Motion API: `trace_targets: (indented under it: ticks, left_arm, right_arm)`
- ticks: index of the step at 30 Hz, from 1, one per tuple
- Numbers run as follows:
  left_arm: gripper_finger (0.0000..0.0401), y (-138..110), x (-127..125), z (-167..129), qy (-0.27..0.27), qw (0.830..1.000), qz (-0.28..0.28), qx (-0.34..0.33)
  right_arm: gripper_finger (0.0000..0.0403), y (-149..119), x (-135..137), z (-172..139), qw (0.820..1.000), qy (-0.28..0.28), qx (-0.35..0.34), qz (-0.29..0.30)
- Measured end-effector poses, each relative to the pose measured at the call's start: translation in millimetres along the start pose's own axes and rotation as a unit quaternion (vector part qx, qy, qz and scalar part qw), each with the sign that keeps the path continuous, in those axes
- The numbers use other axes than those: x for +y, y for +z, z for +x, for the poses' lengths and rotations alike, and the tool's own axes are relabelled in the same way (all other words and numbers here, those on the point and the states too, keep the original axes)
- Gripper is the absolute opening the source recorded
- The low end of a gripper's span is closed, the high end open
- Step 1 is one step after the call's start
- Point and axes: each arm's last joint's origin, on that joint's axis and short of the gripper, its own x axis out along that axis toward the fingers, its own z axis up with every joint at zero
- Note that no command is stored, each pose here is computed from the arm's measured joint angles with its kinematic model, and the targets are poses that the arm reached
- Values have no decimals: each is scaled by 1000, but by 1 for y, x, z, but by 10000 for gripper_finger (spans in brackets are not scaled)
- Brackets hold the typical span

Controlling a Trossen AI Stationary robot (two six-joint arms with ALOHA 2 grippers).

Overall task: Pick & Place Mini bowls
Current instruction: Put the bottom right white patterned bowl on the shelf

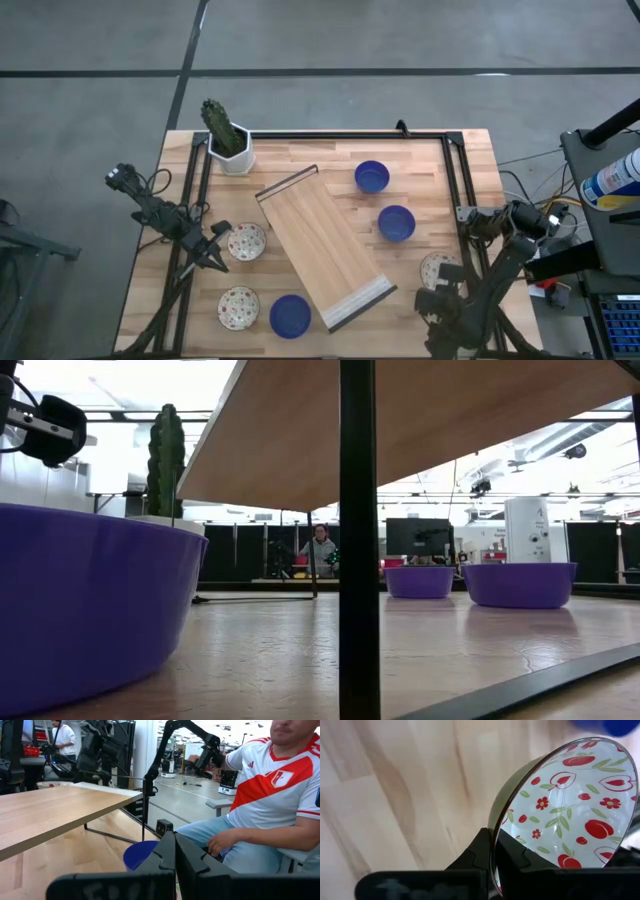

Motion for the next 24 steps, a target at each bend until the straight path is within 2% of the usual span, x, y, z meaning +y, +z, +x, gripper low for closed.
trace_targets:
  ticks: [6,14,24]
  left_arm:
    - [0,0,0,0,0,1000,0,0]
    - [0,0,0,0,0,1000,0,0]
    - [0,0,0,0,0,1000,0,0]
  right_arm:
    - [9,5,-20,-14,1000,-10,1,-11]
    - [10,33,-46,-38,996,15,-73,-38]
    - [11,72,-71,-73,979,19,-158,-130]
